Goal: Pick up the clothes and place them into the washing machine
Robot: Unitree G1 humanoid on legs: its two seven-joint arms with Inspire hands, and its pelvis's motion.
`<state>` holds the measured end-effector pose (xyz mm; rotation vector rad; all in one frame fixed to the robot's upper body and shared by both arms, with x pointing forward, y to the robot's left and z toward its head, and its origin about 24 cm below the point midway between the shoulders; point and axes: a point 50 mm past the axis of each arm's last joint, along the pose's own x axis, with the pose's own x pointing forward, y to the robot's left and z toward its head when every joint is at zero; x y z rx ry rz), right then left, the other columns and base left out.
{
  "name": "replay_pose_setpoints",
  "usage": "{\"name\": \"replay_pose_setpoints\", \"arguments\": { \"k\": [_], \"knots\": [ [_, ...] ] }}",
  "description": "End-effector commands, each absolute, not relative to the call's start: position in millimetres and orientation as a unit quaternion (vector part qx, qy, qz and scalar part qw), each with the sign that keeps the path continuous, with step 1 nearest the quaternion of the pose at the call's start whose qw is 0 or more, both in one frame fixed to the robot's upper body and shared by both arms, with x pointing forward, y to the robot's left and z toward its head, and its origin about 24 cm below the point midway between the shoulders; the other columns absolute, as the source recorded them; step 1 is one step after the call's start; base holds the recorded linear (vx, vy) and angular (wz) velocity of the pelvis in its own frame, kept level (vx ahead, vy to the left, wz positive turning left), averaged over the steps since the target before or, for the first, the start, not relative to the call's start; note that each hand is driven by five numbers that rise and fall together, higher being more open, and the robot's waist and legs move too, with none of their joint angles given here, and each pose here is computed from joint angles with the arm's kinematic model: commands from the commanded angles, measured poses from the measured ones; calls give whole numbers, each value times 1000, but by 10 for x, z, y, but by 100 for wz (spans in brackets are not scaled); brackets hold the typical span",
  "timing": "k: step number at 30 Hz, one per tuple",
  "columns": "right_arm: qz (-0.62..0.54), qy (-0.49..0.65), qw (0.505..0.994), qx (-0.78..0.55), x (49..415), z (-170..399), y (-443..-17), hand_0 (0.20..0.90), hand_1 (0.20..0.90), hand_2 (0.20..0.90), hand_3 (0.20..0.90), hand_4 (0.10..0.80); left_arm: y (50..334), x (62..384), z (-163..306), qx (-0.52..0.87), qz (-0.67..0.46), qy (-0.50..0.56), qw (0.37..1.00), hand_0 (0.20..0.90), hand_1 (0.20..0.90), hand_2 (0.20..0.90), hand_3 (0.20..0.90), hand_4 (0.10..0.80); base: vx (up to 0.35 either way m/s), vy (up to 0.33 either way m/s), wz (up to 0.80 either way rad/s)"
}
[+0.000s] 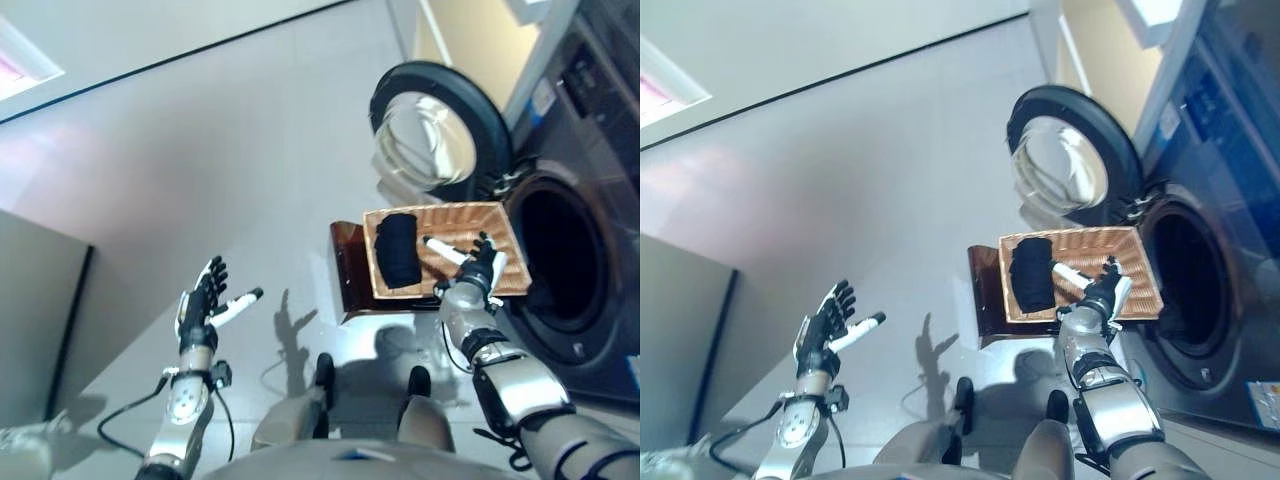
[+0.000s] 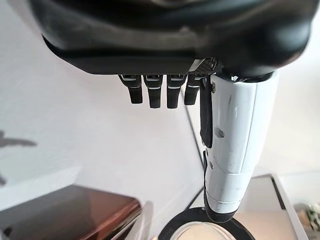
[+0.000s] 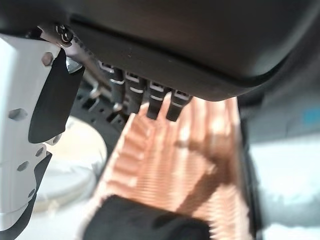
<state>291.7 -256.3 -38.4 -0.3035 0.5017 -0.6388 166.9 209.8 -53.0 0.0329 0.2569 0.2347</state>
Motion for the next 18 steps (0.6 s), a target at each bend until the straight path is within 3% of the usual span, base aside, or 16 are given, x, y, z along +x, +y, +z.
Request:
{"name": "replay_pose_setpoints", "arguments": {
  "k": [1, 10, 18],
  "knots": [
    [-279, 174, 921, -209, 3220, -49, -2506, 900, 900, 900, 900, 800, 2303, 1928, -144, 32, 142, 15, 989, 900, 900, 900, 900, 800, 0, -7, 3],
    [-259, 204, 898, -291, 3250, -62, -2477, 900, 900, 900, 900, 800, 2289, 2014, 65, 38, 127, -29, 991, 900, 900, 900, 900, 800, -45, -10, 12],
    [-283, 134, 904, -292, 3619, 486, -2462, 900, 900, 900, 900, 800, 2153, 2224, 481, 26, 96, -127, 987, 900, 900, 900, 900, 800, -131, -5, 9]
  ]
}}
